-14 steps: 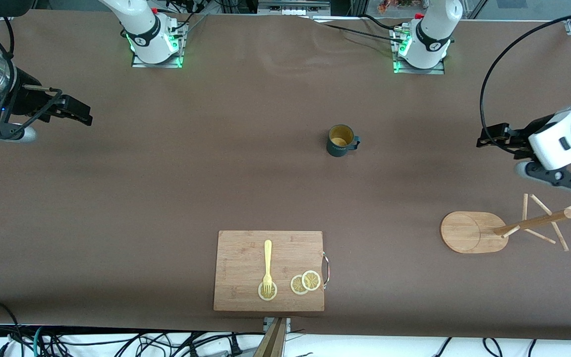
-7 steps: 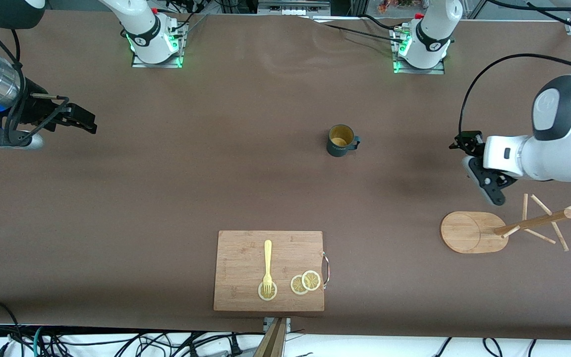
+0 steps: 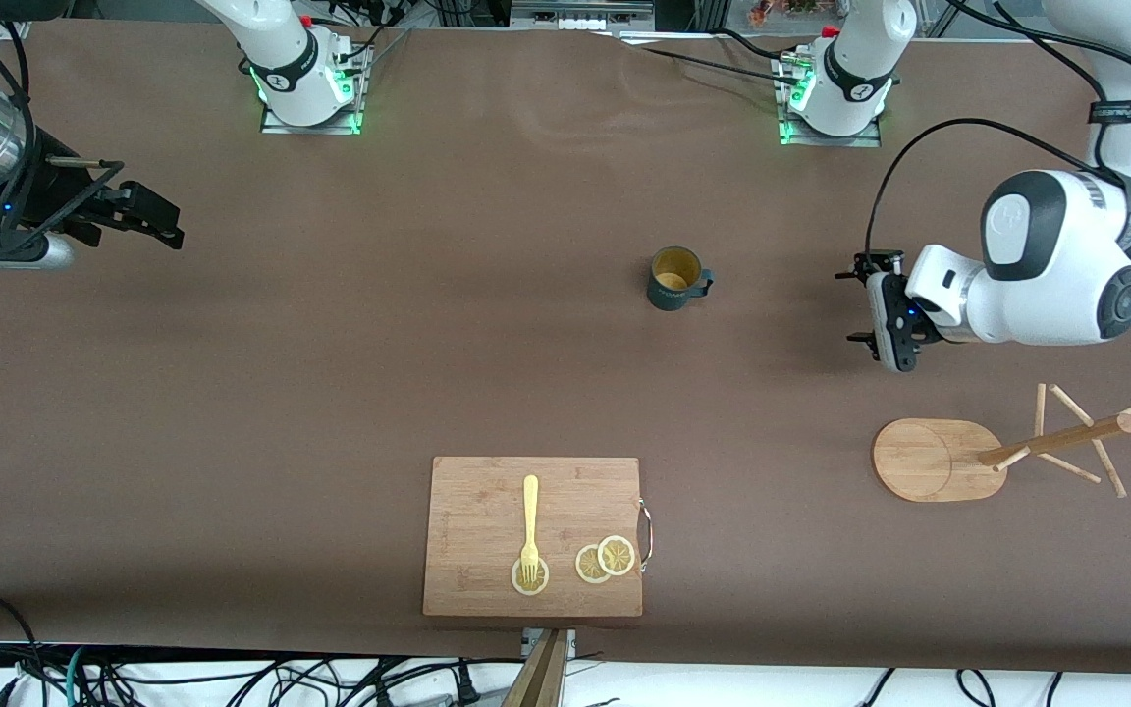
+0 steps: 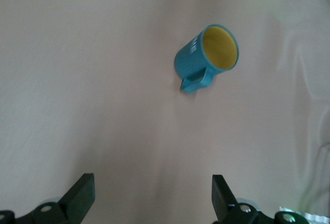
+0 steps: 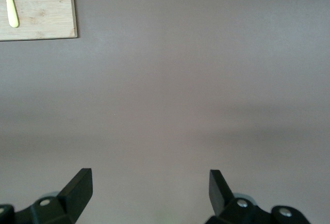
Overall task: Pass cup and hang on rack
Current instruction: 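Move the left gripper toward the teal mug, opening its fingers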
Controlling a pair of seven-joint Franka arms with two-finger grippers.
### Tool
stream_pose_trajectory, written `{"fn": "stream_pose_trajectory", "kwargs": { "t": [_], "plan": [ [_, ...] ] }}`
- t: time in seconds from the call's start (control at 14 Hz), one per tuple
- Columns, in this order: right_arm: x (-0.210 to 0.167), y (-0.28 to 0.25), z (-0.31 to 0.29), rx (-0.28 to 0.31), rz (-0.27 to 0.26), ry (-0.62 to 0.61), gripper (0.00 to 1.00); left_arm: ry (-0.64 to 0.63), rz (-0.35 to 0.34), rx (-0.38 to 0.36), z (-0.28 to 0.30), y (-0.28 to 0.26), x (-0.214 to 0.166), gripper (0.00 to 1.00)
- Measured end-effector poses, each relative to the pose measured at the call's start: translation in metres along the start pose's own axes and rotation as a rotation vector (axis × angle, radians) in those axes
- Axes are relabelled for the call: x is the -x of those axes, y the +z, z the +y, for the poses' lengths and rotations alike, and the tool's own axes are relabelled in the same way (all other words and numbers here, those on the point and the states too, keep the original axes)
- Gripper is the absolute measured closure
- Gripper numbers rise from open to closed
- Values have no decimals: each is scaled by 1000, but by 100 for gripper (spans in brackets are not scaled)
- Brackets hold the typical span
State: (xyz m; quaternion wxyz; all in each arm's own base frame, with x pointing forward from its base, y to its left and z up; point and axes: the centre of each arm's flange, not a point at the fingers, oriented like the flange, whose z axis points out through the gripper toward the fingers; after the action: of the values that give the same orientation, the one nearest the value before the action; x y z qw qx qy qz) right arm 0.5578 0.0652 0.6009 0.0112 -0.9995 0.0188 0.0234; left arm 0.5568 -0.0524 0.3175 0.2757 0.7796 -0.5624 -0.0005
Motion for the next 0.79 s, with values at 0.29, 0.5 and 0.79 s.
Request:
{"fn": "stream_pose_trajectory", "kwargs": {
  "t": [0.29,0.5,0.79],
  "plan": [
    [0,0,-2,0,1,-3,0,147,173,-13,16,46,24,0],
    [0,0,1,0,1,2,0,255,315,-39,27,85,44,0],
    [0,0,2,1,-7,3,0,353,439,-83,43,133,71,0]
  ]
}}
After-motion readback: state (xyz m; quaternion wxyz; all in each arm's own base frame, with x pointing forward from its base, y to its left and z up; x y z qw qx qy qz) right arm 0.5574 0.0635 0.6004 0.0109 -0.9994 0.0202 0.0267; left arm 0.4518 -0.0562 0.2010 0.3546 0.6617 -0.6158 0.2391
